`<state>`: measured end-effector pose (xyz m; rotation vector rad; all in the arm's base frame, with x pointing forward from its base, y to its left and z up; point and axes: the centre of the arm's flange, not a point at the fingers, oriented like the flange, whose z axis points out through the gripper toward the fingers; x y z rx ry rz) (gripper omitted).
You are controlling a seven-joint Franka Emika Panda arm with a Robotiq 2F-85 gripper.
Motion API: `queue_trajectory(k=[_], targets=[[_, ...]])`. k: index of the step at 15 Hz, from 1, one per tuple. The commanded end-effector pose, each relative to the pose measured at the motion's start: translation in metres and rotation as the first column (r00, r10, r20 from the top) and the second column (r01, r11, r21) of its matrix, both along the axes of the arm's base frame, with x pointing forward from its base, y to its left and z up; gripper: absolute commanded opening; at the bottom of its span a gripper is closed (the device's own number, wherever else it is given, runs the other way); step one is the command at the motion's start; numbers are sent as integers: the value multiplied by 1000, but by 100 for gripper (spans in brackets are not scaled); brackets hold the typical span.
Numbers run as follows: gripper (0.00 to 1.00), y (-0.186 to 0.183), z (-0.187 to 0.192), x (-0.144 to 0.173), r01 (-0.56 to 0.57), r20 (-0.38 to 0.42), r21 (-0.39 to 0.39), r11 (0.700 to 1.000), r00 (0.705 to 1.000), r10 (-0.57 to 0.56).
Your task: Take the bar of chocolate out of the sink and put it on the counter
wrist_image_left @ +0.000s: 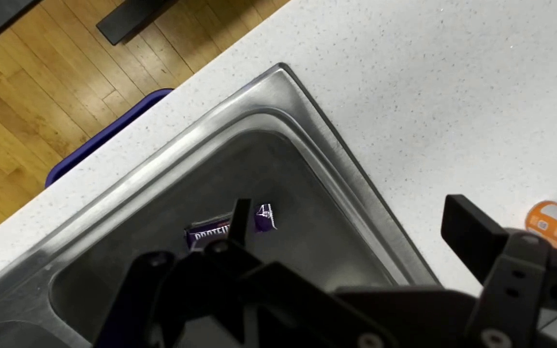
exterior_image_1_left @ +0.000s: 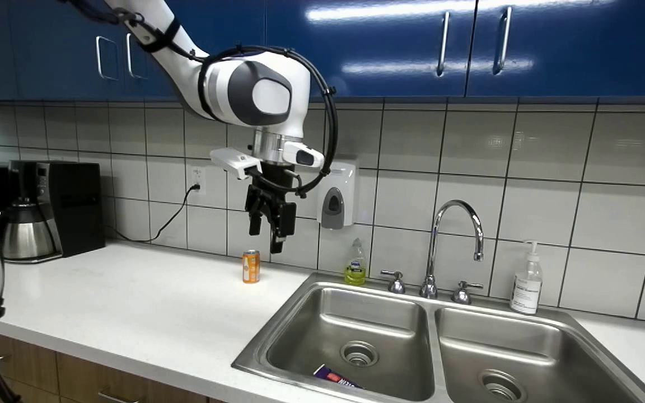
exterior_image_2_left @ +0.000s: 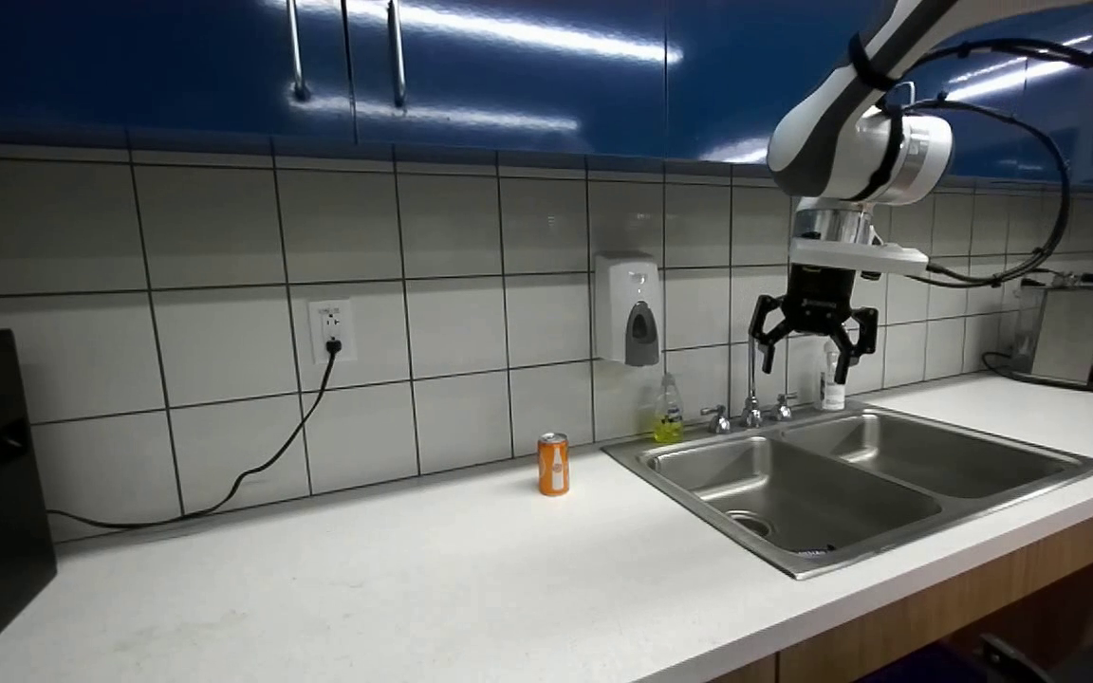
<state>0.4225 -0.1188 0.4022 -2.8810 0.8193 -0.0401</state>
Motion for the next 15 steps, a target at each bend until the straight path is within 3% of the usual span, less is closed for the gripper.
queue_trajectory(k=[1,7,15], targets=[[100,-32,-17,33,5,-18,-17,1000,1000,-5],[100,-70,-64,91,-23,-46,-58,998,999,20],[100,-92,-139,148,-93,-115,-79,993,990,83]])
